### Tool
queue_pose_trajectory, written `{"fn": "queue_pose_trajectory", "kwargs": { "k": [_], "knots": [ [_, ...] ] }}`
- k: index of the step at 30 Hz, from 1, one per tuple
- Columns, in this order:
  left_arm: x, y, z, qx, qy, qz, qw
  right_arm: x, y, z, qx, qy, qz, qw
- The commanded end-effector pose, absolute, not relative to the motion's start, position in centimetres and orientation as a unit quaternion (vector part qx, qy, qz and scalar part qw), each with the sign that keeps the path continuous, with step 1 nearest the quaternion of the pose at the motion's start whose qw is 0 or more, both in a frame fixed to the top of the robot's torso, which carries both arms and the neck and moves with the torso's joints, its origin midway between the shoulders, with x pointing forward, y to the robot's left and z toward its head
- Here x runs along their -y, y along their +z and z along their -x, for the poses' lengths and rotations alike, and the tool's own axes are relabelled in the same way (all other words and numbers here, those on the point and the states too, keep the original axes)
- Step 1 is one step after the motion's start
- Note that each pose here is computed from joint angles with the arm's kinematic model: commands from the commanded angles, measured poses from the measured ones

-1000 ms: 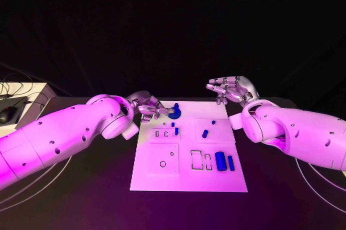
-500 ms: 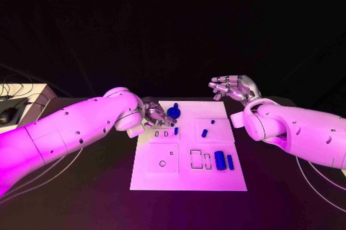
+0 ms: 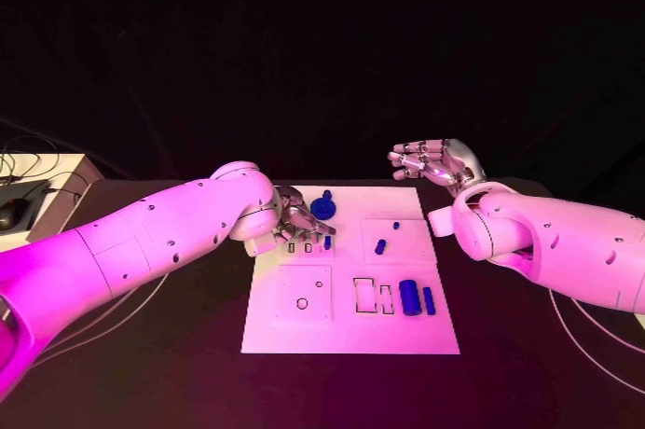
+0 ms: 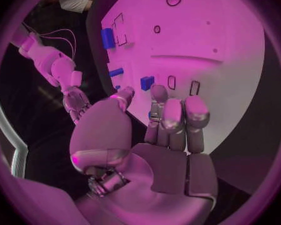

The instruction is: Assemble the parts on the task board

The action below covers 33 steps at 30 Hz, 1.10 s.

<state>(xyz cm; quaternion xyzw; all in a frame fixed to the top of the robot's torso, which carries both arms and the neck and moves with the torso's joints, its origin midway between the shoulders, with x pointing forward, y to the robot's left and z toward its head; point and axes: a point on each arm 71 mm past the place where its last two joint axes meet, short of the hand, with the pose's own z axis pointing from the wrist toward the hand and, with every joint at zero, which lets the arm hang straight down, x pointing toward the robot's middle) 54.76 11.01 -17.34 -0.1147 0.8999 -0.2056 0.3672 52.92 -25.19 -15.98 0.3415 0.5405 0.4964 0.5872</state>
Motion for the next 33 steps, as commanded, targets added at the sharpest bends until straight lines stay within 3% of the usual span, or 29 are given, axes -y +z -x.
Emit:
{"fn": "queue_pose_trajectory", "kwargs": {
  "k": [1,33],
  "knots": [
    [-10.6,-17.3,-54.6,-0.909,-0.196,0.097,0.355,25.1,-15.9,-52.9,-0.538,0.505,-0.338,0.585],
    [-9.6,-17.6,-55.4,-0.906,-0.19,0.092,0.366,24.8,-16.0,-53.1,-0.542,0.501,-0.341,0.582]
  ]
}}
